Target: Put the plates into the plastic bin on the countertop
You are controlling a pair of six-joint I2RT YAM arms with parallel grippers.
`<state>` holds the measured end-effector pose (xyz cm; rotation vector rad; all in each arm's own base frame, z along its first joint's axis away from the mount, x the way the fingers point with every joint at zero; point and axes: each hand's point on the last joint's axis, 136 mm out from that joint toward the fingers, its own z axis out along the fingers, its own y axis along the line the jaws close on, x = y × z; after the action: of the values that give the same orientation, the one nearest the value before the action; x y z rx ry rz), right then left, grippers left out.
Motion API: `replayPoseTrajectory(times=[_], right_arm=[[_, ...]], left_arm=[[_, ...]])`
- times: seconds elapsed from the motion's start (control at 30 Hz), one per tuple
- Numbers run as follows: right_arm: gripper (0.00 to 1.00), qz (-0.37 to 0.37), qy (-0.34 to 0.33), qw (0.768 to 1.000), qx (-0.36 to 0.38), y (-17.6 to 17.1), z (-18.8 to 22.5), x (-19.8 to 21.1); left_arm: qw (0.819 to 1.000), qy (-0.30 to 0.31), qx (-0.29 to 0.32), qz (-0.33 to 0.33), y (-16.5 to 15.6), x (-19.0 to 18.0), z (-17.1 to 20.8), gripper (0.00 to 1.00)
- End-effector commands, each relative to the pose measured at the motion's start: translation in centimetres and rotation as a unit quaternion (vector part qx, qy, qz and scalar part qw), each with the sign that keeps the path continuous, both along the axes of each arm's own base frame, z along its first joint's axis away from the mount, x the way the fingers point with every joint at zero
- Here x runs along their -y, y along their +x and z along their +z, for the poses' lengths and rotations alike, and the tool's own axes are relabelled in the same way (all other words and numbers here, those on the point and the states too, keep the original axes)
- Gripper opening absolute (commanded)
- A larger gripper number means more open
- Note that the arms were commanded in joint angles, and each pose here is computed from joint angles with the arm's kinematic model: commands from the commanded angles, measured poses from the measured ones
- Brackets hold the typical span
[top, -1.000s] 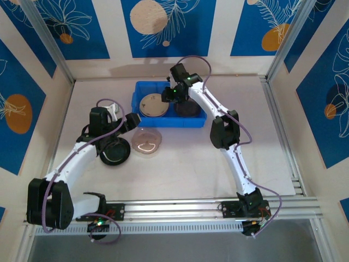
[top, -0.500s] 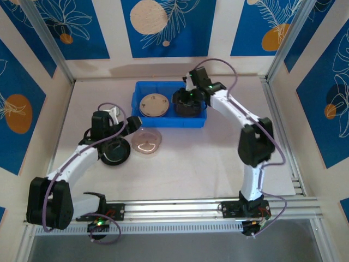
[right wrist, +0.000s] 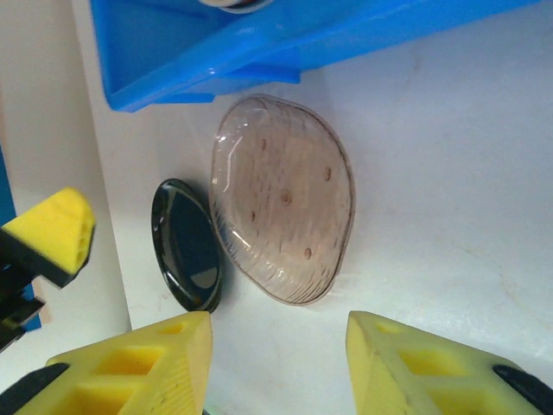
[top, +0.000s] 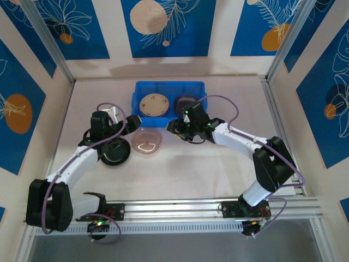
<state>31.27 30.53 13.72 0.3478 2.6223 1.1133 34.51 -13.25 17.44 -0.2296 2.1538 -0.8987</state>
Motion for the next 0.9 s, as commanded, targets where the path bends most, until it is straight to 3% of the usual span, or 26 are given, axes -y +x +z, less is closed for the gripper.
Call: replayPoseTrajectory(times=[0.0, 0.87], right_arm=[[0.45, -0.028, 0.012, 0.999, -0.02, 0.2, -1.2, -0.5], [0.33, 0.055, -0.014, 0.989, -0.137, -2.1, -6.8, -6.5]], left_arm=[[1.0, -0.003, 0.024, 0.007, -0.4, -0.1, 1.2, 0.95], [1.0, 0.025, 0.016, -0.001, -1.6, -0.6, 0.6, 0.95]])
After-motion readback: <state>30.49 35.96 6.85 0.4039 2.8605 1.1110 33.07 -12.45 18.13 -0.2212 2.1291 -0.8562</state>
